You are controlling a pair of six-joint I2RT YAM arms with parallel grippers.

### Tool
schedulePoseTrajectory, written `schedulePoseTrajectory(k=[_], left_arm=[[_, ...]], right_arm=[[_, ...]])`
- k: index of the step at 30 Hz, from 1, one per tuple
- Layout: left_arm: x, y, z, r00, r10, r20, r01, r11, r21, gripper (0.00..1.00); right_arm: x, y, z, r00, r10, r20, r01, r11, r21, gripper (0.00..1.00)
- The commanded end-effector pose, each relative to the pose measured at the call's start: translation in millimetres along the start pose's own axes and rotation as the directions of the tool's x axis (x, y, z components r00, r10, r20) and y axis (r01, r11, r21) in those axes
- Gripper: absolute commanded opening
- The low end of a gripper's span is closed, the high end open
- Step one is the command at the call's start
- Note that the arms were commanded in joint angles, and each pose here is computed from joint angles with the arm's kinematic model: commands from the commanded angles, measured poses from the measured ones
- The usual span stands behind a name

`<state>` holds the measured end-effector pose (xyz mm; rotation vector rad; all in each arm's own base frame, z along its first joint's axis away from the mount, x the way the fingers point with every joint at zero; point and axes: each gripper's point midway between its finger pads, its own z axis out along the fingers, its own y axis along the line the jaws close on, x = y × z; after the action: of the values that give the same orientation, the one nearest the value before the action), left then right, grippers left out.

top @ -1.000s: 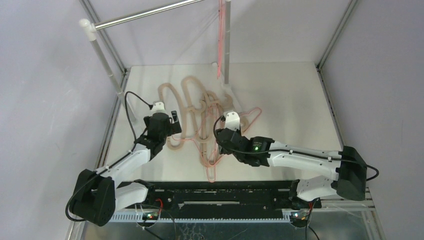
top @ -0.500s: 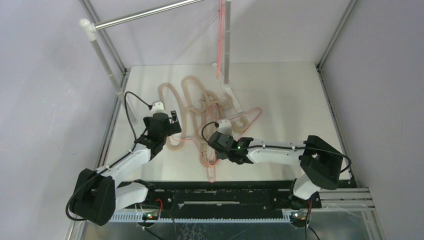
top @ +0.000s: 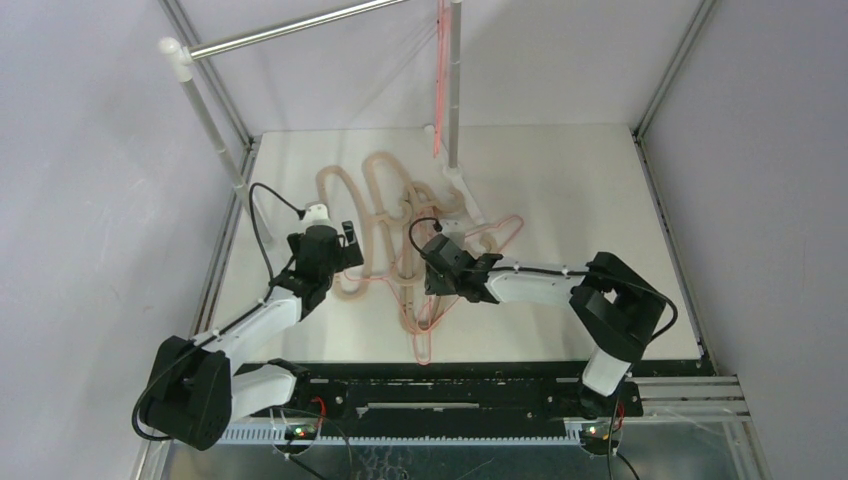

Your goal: Organize the hangers

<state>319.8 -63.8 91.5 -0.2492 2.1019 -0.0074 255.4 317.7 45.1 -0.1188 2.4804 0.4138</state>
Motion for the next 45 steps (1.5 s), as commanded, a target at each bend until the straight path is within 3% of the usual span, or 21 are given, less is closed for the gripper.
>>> schedulePoseTrajectory(k=[1, 5, 15, 22, 33, 45], left_arm=[[-1.4, -4.9, 0.6, 1.000, -0.026, 0.016, 0.026, 0.999, 0.023, 1.00], [-2.2, -5.2, 0.6, 1.000, -0.025, 0.018, 0.025, 0.999, 0.024, 0.99], [-0.8, -4.5, 1.5, 1.000, -0.023, 0.014, 0.023, 1.000, 0.020, 1.00], [-1.0, -3.5, 0.5, 1.000, -0.025, 0.018, 0.025, 1.000, 0.018, 0.99], [-2.0, -1.4, -0.5, 1.000, -0.021, 0.023, 0.021, 1.000, 0.009, 0.99], [1.8, -1.9, 3.1, 1.000, -0.015, 0.007, 0.015, 1.000, 0.004, 1.00]], right_arm=[[-29.6, 21.5, 3.1, 0.997, 0.055, 0.058, -0.051, 0.996, -0.076, 0.45], [-30.4, 14.1, 13.7, 0.997, 0.066, 0.043, -0.064, 0.997, -0.051, 0.44], [-20.0, 13.2, 28.4, 0.999, 0.052, 0.000, -0.052, 0.996, -0.067, 0.28], [-22.7, 13.4, 18.7, 0.999, 0.049, 0.002, -0.049, 0.995, -0.083, 0.00], [-40.7, 27.6, -72.8, 0.991, 0.017, 0.133, 0.002, 0.990, -0.143, 0.00], [-42.6, 8.9, -147.8, 0.972, 0.046, 0.232, -0.006, 0.986, -0.169, 0.00]])
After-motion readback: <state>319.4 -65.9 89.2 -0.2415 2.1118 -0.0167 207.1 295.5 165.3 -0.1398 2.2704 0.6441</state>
